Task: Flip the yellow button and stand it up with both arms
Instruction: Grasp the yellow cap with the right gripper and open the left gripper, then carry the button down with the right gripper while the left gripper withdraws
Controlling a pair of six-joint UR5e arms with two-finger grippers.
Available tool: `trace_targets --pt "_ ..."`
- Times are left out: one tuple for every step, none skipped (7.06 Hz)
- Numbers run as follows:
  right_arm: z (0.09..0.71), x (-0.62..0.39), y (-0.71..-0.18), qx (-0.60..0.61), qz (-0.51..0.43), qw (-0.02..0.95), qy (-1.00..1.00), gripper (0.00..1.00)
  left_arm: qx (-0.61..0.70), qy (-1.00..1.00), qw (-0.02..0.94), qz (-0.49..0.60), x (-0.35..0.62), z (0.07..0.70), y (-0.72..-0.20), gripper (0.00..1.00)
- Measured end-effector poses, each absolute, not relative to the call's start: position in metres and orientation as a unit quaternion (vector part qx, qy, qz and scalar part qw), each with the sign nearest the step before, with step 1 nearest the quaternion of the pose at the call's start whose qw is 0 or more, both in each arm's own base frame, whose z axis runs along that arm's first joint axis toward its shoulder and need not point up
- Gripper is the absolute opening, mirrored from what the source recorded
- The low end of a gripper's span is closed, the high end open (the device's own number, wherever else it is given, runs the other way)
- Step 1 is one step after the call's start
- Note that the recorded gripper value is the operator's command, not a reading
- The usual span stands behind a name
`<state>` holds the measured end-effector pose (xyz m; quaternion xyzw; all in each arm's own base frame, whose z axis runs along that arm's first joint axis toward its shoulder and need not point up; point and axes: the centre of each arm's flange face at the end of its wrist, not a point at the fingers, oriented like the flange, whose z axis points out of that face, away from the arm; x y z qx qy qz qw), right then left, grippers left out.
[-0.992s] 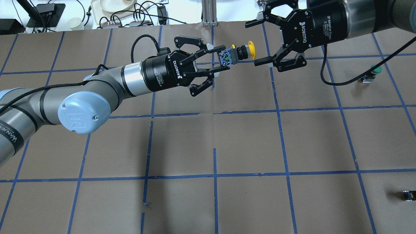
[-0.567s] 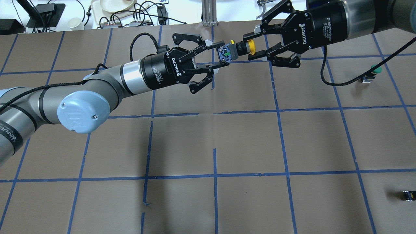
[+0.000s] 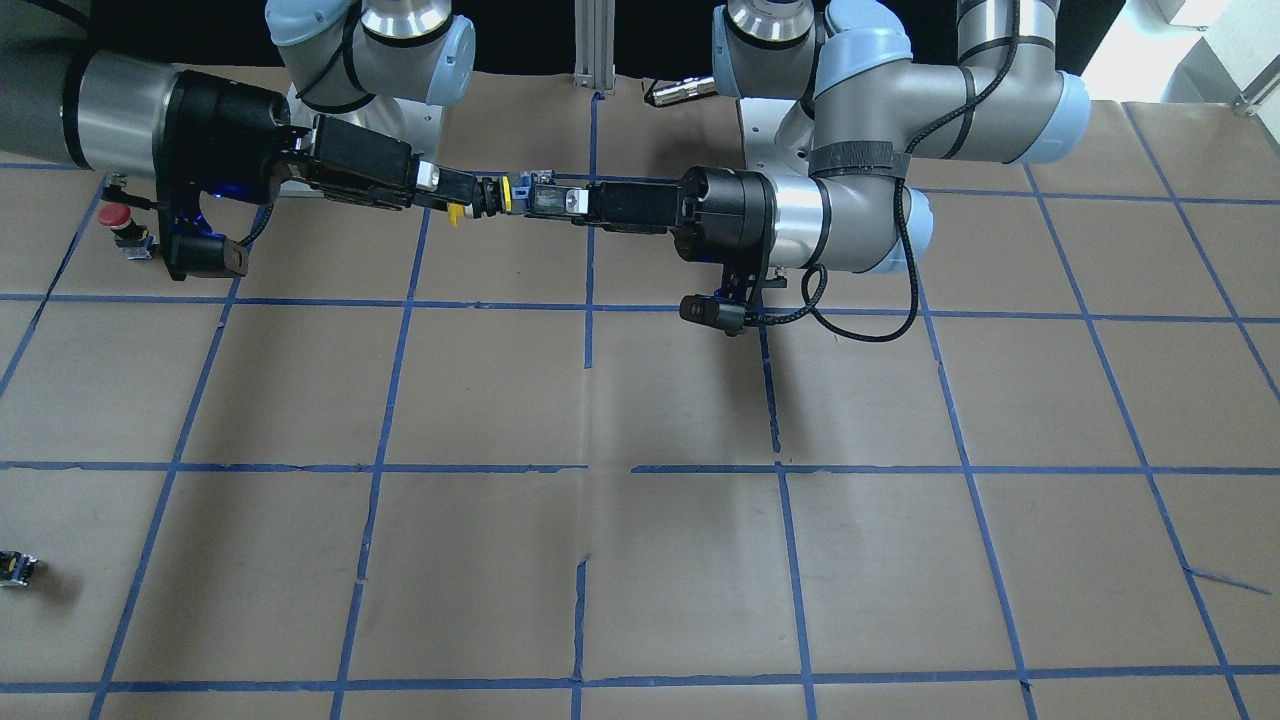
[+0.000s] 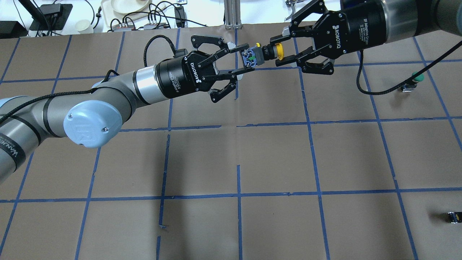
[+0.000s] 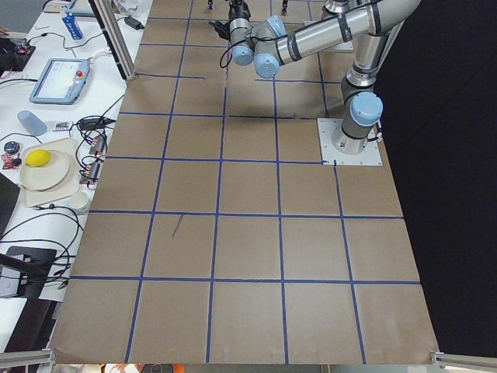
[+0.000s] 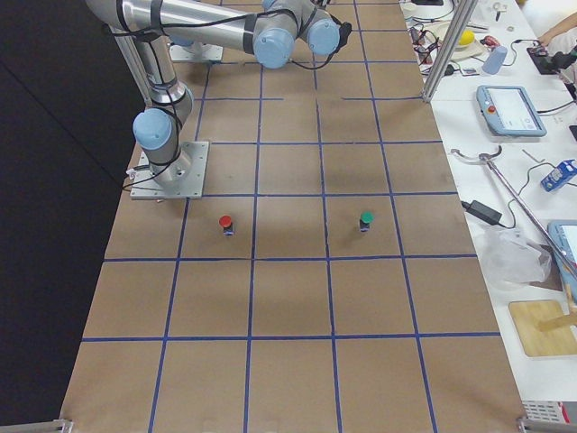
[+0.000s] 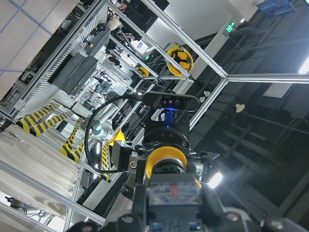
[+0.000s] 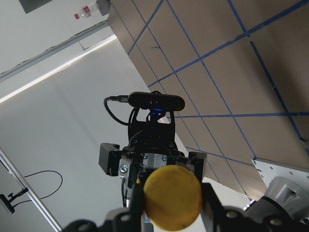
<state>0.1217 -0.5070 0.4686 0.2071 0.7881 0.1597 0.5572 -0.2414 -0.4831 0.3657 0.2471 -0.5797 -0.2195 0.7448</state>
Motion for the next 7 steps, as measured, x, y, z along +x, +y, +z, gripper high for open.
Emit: trace_targets --pt "0.471 0.121 -0.508 0.206 0.156 0.558 0.788 0.23 0.247 -0.581 0.744 -0.221 -0.241 0.367 -0.483 1.0" --pt "0.472 0.119 -0.51 0.207 0.154 0.558 0.788 0.24 0.246 -0.583 0.742 -0.224 -0.241 0.369 -0.484 1.0" --pt "0.472 0.115 -0.511 0.208 0.152 0.555 0.791 0.24 0.238 -0.599 0.731 -0.225 -0.239 0.374 -0.485 1.0" --pt "0.469 0.104 -0.514 0.206 0.145 0.54 0.803 0.24 0.223 -0.639 0.704 -0.217 -0.233 0.378 -0.488 1.0" --pt "0.464 0.084 -0.519 0.205 0.132 0.516 0.821 0.24 0.219 -0.697 0.655 -0.194 -0.217 0.378 -0.496 0.99" --pt "0.457 0.059 -0.525 0.205 0.119 0.487 0.841 0.24 0.232 -0.752 0.598 -0.153 -0.193 0.377 -0.506 0.99" --pt "0.449 0.035 -0.529 0.198 0.107 0.444 0.867 0.24 0.247 -0.797 0.54 -0.111 -0.171 0.38 -0.514 0.99"
